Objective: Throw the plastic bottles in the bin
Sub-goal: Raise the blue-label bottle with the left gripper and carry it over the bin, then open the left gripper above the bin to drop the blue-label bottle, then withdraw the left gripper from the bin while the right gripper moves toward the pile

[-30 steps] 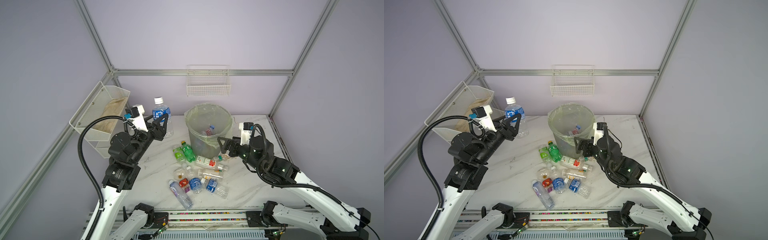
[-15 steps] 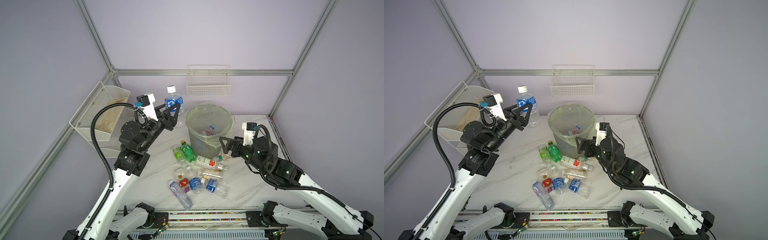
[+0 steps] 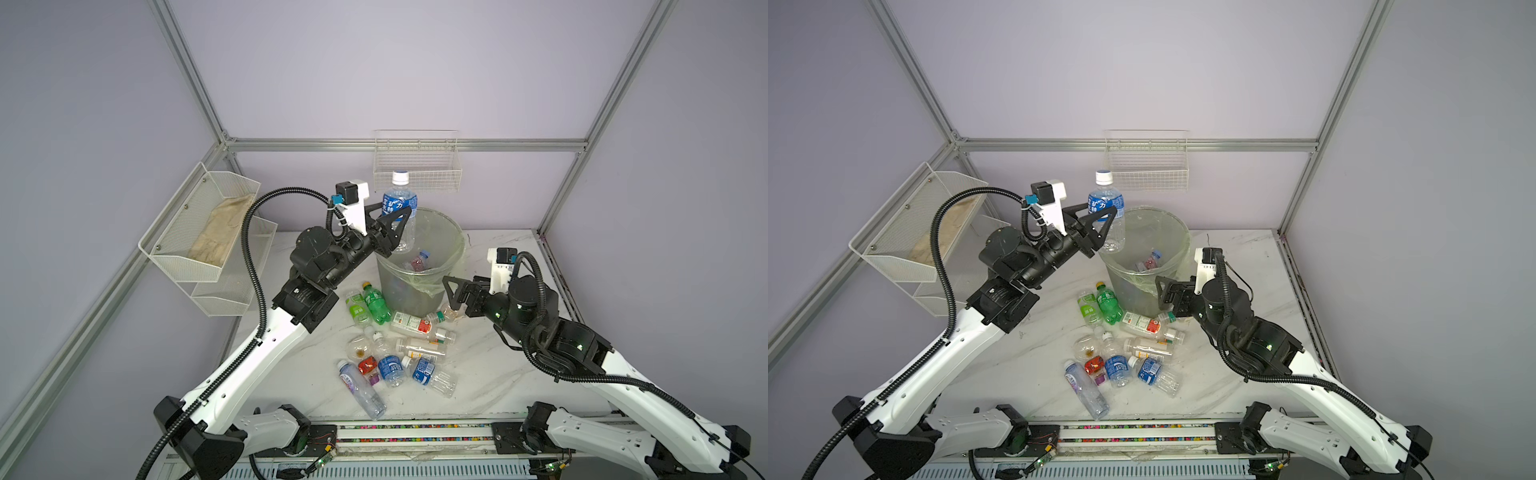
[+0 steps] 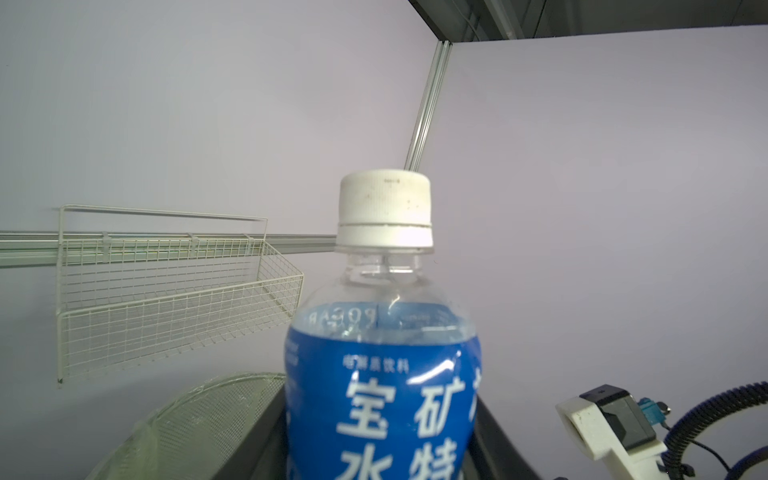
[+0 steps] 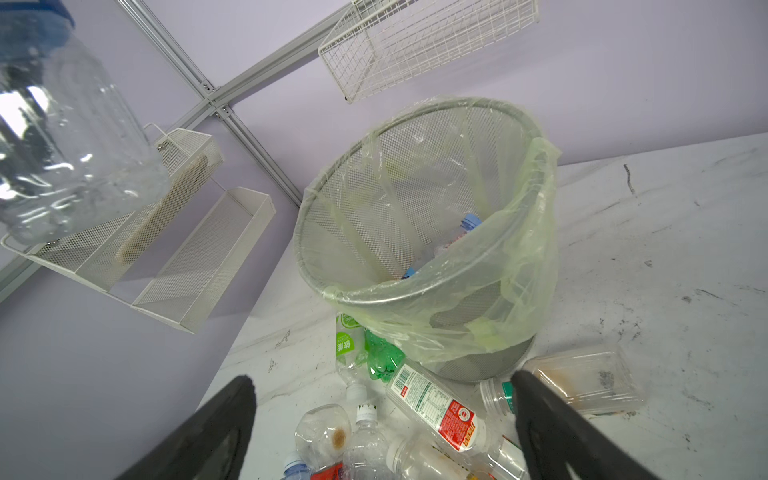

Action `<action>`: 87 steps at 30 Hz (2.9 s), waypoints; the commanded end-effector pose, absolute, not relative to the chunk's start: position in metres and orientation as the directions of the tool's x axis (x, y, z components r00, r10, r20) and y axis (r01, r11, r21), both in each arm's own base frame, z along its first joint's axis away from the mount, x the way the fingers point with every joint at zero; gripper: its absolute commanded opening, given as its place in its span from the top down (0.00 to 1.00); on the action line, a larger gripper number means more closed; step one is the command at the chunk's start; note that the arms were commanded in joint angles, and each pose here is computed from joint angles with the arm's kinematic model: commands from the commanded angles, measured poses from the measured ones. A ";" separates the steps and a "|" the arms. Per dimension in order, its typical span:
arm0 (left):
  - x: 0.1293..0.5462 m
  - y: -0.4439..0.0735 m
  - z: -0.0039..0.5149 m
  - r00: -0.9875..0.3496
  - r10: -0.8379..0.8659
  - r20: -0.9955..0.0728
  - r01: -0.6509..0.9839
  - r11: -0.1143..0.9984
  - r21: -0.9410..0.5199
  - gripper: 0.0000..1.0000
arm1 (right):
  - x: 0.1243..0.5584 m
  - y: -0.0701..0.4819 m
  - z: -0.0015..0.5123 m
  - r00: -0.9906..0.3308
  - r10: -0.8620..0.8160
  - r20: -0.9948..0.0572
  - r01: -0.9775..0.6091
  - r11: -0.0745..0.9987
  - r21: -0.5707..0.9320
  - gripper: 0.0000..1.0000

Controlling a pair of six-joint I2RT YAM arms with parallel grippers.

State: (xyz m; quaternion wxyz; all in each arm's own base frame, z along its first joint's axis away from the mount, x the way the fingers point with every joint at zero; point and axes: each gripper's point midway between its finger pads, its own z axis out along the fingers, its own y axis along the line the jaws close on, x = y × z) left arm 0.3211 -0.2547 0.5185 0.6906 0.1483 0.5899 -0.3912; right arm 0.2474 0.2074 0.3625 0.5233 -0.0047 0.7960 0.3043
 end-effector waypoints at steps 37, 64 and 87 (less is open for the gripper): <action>0.310 -0.245 0.513 -0.116 -0.153 -0.981 0.607 0.771 -0.192 0.00 | 0.235 0.166 0.375 -0.394 0.351 -0.849 -0.251 0.848 0.467 0.02; 0.300 -0.256 0.315 -0.515 -0.296 -0.805 0.477 0.681 -0.555 0.00 | 0.241 0.175 0.368 -0.414 0.332 -0.847 -0.246 0.855 0.456 0.03; 0.340 -0.304 0.281 -0.520 -0.251 -0.816 0.535 0.649 -0.541 0.00 | 0.237 0.166 0.374 -0.394 0.335 -0.856 -0.246 0.859 0.450 0.02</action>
